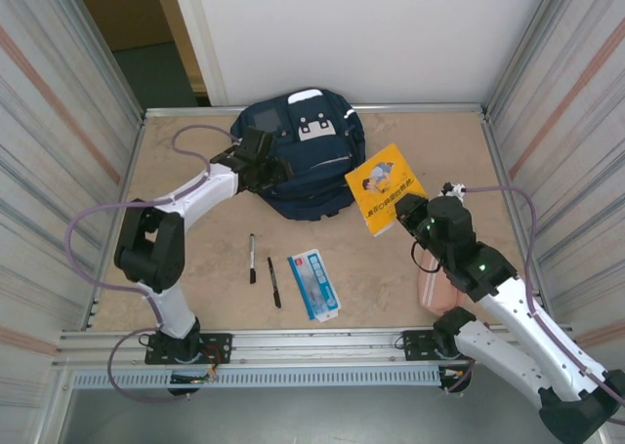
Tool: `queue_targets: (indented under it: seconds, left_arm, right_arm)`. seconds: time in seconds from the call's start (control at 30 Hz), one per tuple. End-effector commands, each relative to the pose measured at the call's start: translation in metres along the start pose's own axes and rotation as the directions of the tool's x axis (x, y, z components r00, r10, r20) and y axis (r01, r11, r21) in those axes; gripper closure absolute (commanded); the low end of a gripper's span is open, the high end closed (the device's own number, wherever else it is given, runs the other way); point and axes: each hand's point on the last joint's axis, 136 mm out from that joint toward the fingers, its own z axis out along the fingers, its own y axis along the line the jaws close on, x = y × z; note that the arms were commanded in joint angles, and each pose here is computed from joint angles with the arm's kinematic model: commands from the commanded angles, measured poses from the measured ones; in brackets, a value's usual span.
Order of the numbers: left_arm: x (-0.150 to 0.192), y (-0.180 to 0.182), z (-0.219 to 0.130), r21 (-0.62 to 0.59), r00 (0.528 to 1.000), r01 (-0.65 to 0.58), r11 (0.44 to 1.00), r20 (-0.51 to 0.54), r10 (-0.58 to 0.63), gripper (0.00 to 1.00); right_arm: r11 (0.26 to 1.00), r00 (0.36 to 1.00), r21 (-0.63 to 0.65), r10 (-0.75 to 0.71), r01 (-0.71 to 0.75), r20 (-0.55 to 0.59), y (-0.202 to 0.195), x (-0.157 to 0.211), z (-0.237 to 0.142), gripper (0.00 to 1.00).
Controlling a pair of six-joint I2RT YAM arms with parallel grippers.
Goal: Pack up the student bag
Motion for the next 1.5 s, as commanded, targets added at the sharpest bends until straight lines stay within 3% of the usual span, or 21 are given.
queue_targets:
  seconds: [0.0, 0.17, 0.33, 0.43, 0.57, 0.67, 0.9, 1.03, 1.17, 1.37, 1.47]
  left_arm:
    - [0.007, 0.005, 0.017, -0.023, 0.996, 0.054, 0.998, -0.072, -0.055, 0.40]
    - [0.018, 0.018, 0.042, -0.101, 0.985, 0.068, 0.993, -0.148, -0.082, 0.40]
    - [0.028, 0.028, 0.051, -0.122, 0.978, 0.127, 0.984, -0.152, -0.145, 0.40]
    - [0.022, 0.022, 0.057, -0.088, 0.979, 0.142, 0.986, -0.132, -0.153, 0.54]
    - [0.008, 0.008, 0.048, -0.038, 0.983, 0.146, 0.989, -0.104, -0.149, 0.90]
    - [-0.001, 0.001, 0.030, -0.017, 0.986, 0.149, 0.989, -0.070, -0.150, 1.00]
    - [-0.023, -0.028, -0.021, 0.101, 0.992, 0.123, 0.987, -0.005, -0.123, 1.00]
    - [-0.046, -0.053, -0.051, 0.183, 0.995, 0.085, 0.980, 0.038, -0.093, 1.00]
    - [-0.069, -0.071, -0.076, 0.259, 0.992, 0.072, 0.963, 0.078, -0.096, 1.00]
    - [-0.086, -0.071, -0.093, 0.312, 0.982, 0.138, 0.940, 0.078, -0.170, 1.00]
    - [-0.088, -0.082, -0.103, 0.377, 0.980, 0.149, 0.914, 0.065, -0.186, 1.00]
  right_arm:
    - [0.997, 0.998, -0.082, 0.002, 0.002, 0.057, 0.025, -0.016, -0.005, 1.00]
    - [0.997, 0.998, -0.082, 0.009, -0.004, 0.060, 0.021, -0.013, -0.003, 1.00]
    - [0.996, 0.999, -0.084, -0.009, 0.013, 0.053, 0.027, -0.016, -0.008, 1.00]
    - [0.997, 0.998, -0.075, -0.028, 0.032, 0.057, 0.028, -0.017, -0.010, 1.00]
    - [0.994, 0.999, -0.099, -0.037, 0.039, 0.022, 0.031, -0.010, -0.007, 1.00]
    - [0.994, 0.999, -0.100, -0.051, 0.050, -0.006, 0.030, -0.004, -0.007, 1.00]
    - [0.981, 0.985, -0.150, -0.138, 0.121, -0.105, 0.032, 0.012, -0.014, 1.00]
    - [0.973, 0.952, -0.213, -0.148, 0.092, -0.267, 0.037, 0.037, -0.012, 1.00]
    - [0.956, 0.873, -0.293, -0.150, 0.008, -0.465, 0.051, 0.071, -0.009, 1.00]
    - [0.958, 0.787, -0.271, -0.099, -0.089, -0.609, 0.048, 0.095, -0.002, 1.00]
    - [0.968, 0.777, -0.218, -0.044, -0.122, -0.628, 0.042, 0.099, 0.012, 1.00]
